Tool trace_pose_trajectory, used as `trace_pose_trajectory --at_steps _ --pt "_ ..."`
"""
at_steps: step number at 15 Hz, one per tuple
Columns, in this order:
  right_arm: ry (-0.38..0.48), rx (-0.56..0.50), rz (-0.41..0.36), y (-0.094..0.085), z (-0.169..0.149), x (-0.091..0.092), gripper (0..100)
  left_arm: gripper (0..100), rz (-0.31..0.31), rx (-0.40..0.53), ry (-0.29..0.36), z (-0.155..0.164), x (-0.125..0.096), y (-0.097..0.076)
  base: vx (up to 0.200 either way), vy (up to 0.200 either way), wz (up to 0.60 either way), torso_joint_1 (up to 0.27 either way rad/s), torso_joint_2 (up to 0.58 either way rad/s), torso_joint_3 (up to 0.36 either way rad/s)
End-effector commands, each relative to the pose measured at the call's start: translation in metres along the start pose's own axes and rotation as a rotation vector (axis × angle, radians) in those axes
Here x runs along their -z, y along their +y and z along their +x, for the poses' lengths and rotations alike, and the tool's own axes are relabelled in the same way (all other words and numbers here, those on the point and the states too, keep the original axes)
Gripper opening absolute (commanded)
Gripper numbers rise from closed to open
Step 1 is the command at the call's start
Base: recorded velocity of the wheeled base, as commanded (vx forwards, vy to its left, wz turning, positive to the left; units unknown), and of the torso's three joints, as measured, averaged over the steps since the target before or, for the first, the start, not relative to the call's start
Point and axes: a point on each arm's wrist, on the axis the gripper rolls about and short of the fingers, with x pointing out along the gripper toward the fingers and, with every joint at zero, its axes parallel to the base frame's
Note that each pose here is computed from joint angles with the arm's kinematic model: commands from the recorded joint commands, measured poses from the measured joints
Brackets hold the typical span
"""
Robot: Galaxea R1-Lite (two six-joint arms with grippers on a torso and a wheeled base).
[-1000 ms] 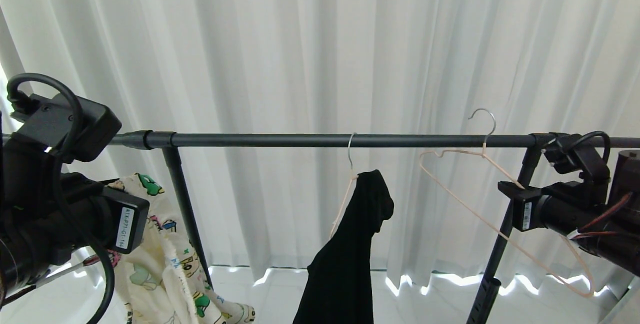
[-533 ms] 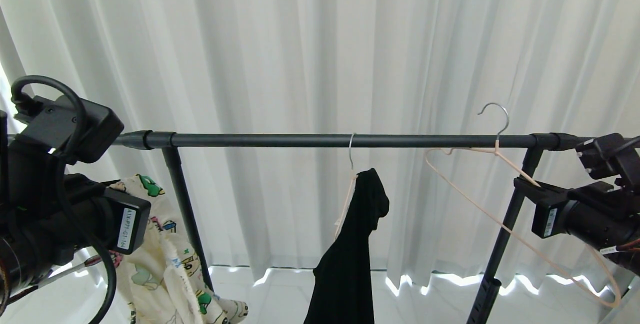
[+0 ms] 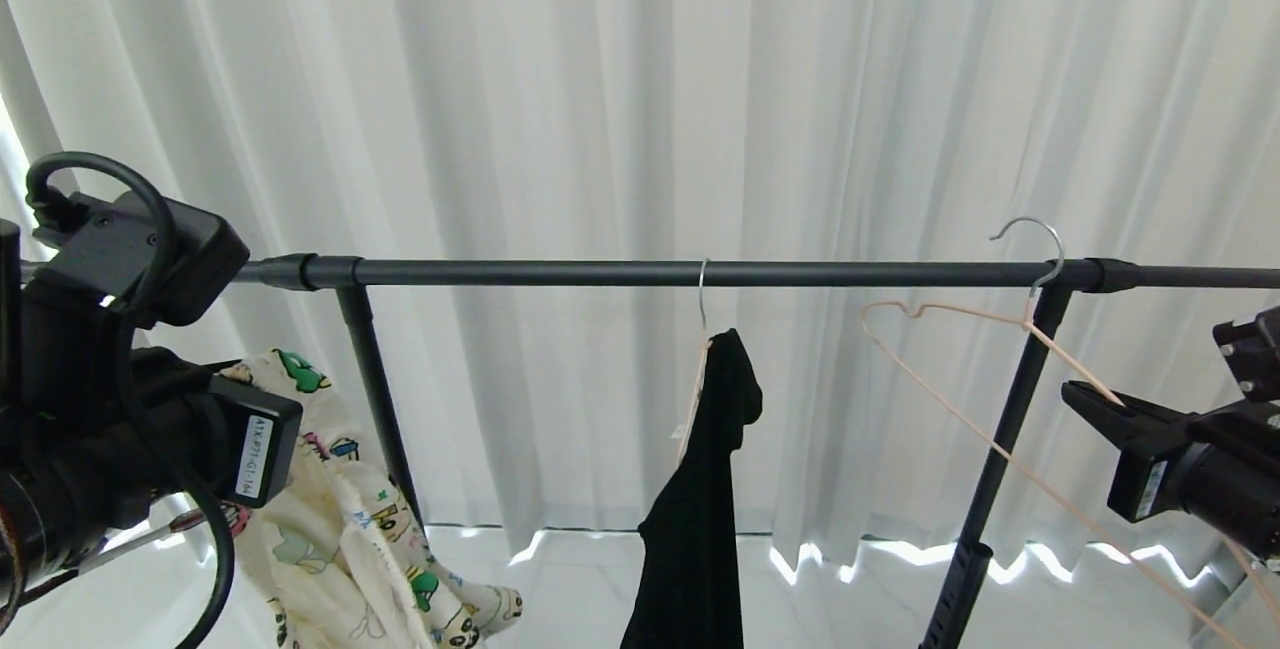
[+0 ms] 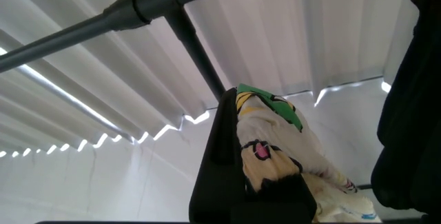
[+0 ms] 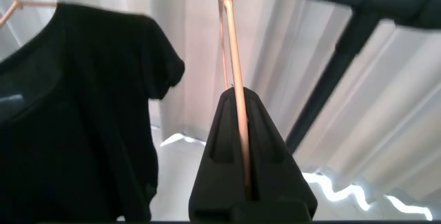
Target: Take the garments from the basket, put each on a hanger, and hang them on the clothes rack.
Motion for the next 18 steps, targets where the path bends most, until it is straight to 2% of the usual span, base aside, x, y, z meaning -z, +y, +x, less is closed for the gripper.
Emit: trace_pose_trajectory --at_steps 1,10,16,18 --pt "-0.007 -0.006 -0.002 0.001 -0.002 -0.001 0 0 0.000 0.000 -0.001 0.000 0.000 0.000 -0.200 0.000 0.00 -0.007 0.00 0.002" --pt "-0.006 -0.087 -0.006 0.014 -0.003 -0.001 0 0 0.003 0.001 0.004 0.001 0.000 -0.001 -0.200 0.000 0.00 0.000 0.00 0.004" --pt "-0.007 -0.186 -0.003 0.031 -0.005 -0.001 0 0 0.003 0.002 0.004 0.001 0.000 -0.001 -0.200 0.000 0.00 0.006 0.00 0.003" --pt "0.012 -0.261 0.033 0.044 -0.008 -0.003 0 0 0.018 0.005 0.020 0.003 0.004 -0.003 0.000 0.000 0.00 0.000 0.00 0.000"
